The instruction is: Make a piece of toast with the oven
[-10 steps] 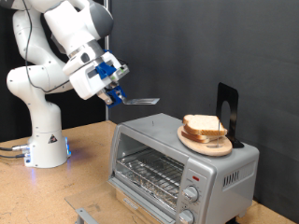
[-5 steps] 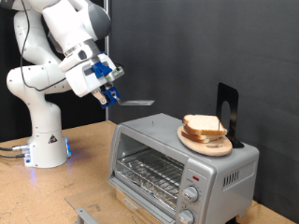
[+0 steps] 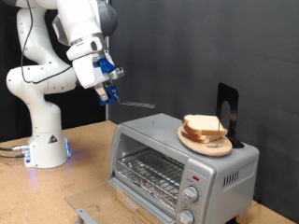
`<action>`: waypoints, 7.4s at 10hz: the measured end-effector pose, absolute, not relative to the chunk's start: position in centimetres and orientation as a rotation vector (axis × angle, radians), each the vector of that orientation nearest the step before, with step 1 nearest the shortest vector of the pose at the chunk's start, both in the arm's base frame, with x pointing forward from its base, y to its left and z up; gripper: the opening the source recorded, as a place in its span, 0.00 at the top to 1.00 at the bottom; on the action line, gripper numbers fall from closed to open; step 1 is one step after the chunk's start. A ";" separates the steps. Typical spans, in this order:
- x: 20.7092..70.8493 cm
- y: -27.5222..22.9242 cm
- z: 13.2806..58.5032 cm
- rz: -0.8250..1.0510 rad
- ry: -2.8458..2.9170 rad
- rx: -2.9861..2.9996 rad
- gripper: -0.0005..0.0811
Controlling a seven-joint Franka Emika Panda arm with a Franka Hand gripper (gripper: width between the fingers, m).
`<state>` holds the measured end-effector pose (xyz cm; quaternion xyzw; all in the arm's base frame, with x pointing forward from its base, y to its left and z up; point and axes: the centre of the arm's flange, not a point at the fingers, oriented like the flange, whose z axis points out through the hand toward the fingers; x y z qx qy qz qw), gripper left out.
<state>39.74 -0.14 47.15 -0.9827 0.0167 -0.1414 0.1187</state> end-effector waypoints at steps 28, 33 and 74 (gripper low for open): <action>45.7 9.0 44.3 -0.198 -0.083 -2.963 0.50; 45.7 9.5 44.4 -0.210 -0.086 -2.953 0.50; 46.7 6.9 44.5 -0.255 -0.021 -2.967 0.50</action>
